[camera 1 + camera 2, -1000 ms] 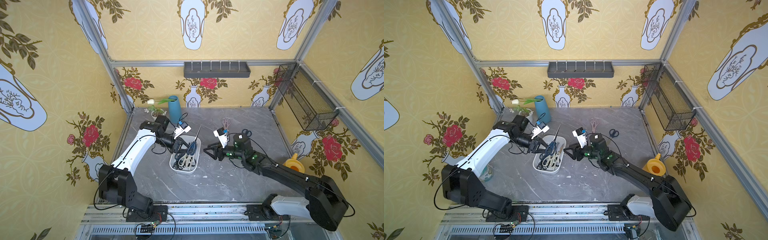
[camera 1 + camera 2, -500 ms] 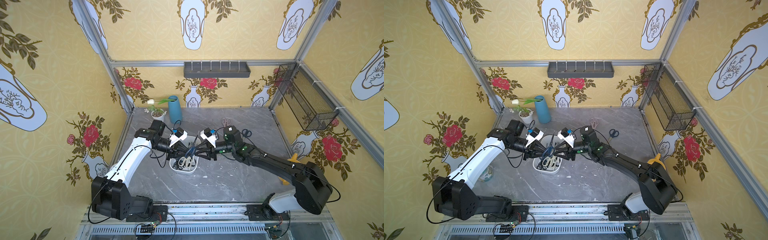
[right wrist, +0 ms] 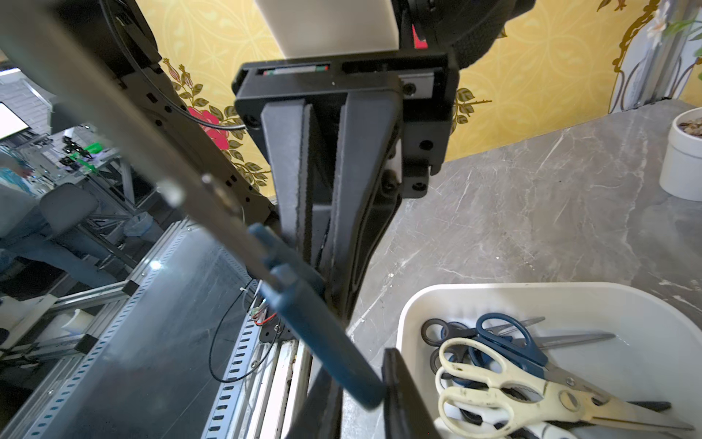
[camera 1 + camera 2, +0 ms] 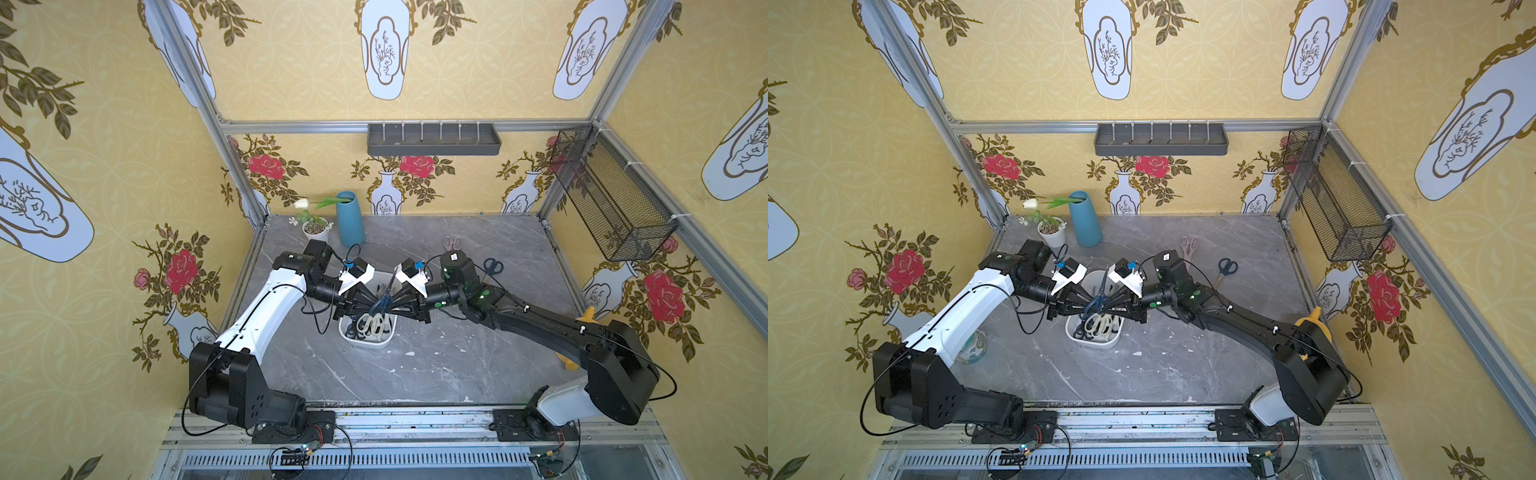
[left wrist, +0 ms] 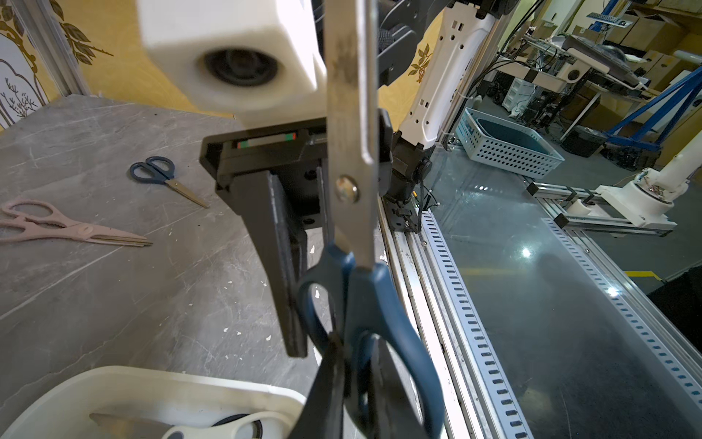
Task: Put the scissors into the storage box
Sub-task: Place the scissors in the storage box.
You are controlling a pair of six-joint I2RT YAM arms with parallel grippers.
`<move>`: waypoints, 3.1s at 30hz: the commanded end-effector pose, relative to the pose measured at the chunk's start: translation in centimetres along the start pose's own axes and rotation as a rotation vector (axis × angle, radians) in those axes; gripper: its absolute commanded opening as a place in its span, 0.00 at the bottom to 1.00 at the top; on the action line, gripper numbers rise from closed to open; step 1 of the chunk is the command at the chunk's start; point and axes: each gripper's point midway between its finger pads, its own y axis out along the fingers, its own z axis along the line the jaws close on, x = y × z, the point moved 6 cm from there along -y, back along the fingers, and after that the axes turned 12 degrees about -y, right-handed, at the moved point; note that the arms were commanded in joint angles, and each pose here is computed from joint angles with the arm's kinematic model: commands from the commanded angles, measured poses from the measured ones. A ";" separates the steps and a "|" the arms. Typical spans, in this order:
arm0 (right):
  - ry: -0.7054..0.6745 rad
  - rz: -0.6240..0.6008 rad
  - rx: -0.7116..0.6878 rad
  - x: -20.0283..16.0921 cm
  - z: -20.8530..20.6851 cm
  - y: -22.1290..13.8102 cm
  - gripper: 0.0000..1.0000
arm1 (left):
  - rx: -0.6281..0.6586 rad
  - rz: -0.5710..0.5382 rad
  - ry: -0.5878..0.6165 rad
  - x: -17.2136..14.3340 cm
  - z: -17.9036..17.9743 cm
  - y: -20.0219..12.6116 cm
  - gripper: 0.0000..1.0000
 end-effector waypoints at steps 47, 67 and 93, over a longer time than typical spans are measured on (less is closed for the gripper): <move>0.045 0.131 -0.398 -2.8 -2.9 0.8 0.00 | 0.386 -0.125 0.016 -3.2 2.8 0.4 0.00; -0.010 0.179 -0.538 -2.6 -4.1 0.8 0.00 | 0.373 -0.064 -0.016 -4.0 2.3 0.5 0.15; 0.541 0.141 -0.588 -6.3 -2.8 4.4 0.04 | 0.510 -0.154 -0.059 -3.1 -3.1 -4.2 1.00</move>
